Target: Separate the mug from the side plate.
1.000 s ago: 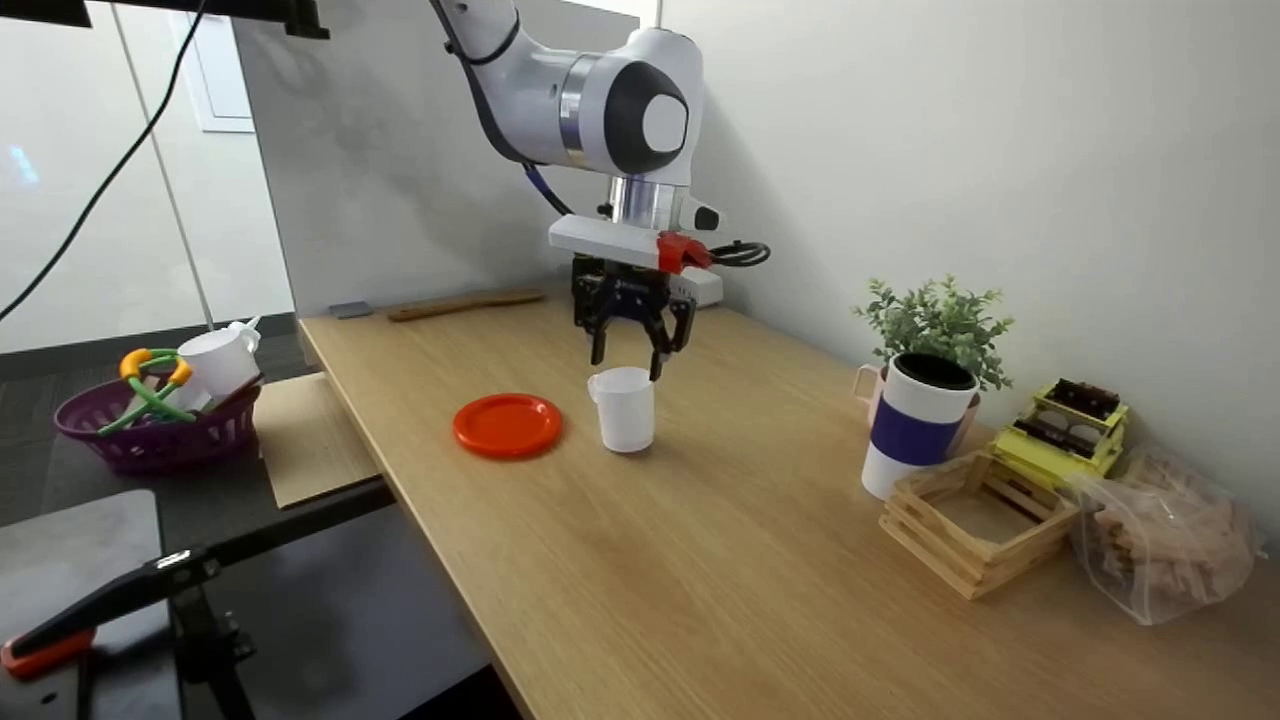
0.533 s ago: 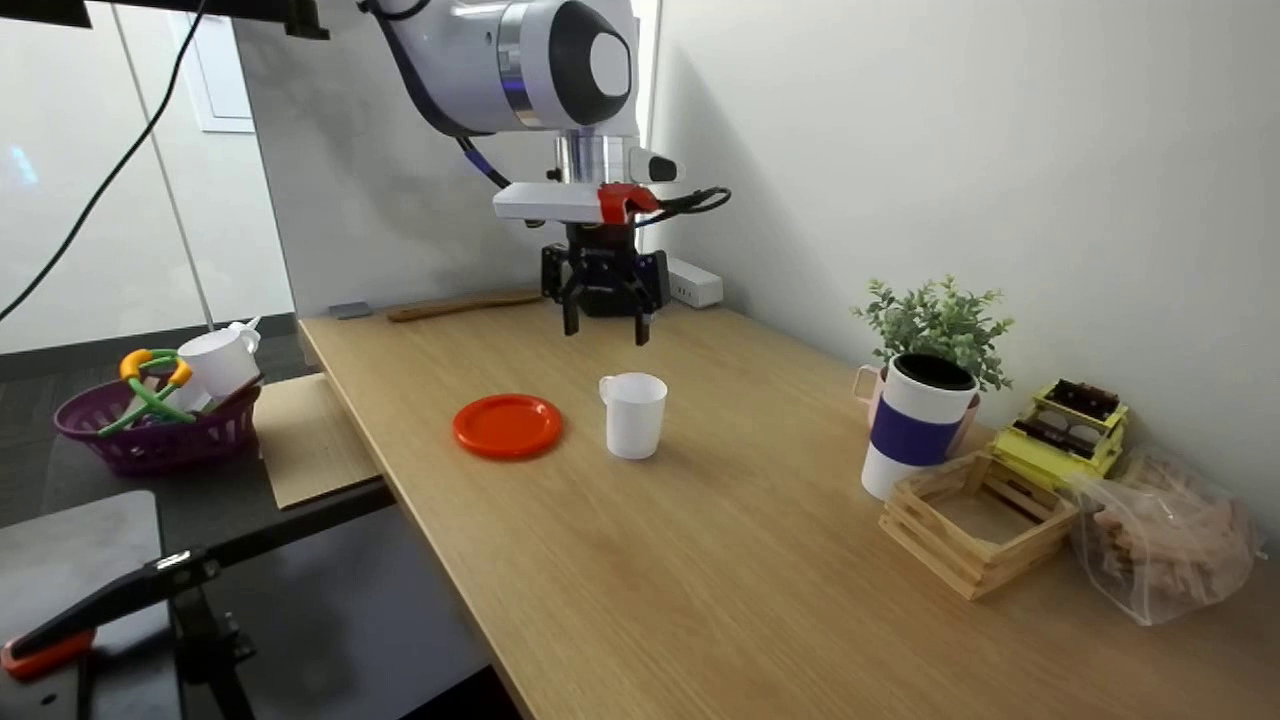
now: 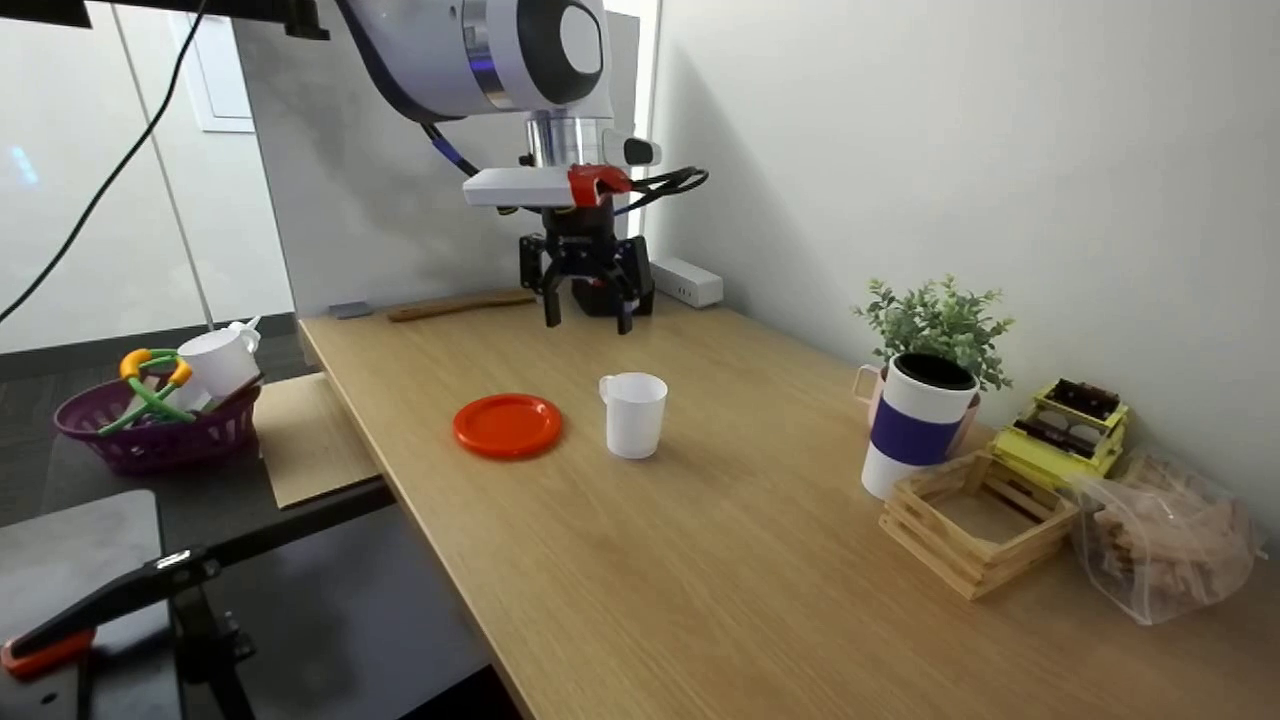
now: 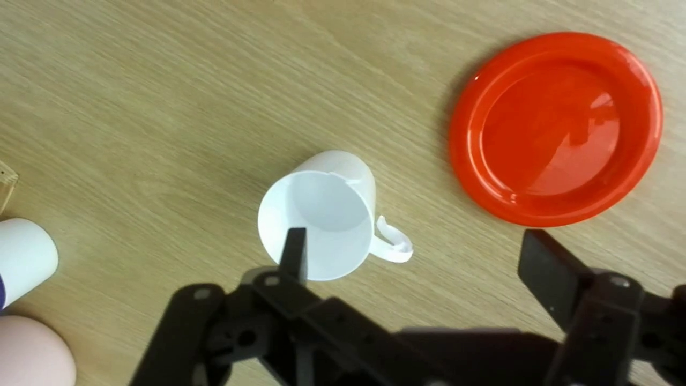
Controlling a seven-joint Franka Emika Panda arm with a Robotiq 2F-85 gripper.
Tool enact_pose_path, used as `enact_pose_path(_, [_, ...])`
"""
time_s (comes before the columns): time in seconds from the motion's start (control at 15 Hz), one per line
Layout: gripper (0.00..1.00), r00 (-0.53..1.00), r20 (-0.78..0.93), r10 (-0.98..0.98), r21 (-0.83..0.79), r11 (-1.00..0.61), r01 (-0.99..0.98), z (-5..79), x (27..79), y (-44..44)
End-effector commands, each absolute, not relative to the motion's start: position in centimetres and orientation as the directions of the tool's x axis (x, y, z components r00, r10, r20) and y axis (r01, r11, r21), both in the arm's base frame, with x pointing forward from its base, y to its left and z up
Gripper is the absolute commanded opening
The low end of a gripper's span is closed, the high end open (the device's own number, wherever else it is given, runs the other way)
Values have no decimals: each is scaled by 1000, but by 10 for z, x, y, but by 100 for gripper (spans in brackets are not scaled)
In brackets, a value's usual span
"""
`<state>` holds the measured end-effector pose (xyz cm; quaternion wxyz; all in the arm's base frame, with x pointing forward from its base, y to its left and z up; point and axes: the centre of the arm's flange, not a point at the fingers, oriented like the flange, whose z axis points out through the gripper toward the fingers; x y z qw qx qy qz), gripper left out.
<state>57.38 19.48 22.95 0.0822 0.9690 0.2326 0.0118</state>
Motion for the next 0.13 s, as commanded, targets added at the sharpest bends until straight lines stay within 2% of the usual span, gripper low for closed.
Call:
enact_pose_path(0.0, [100, 892, -15, 453, 165, -878, 449, 229, 574, 195])
enact_pose_path(0.07, [100, 892, -15, 453, 165, -878, 449, 229, 574, 195])
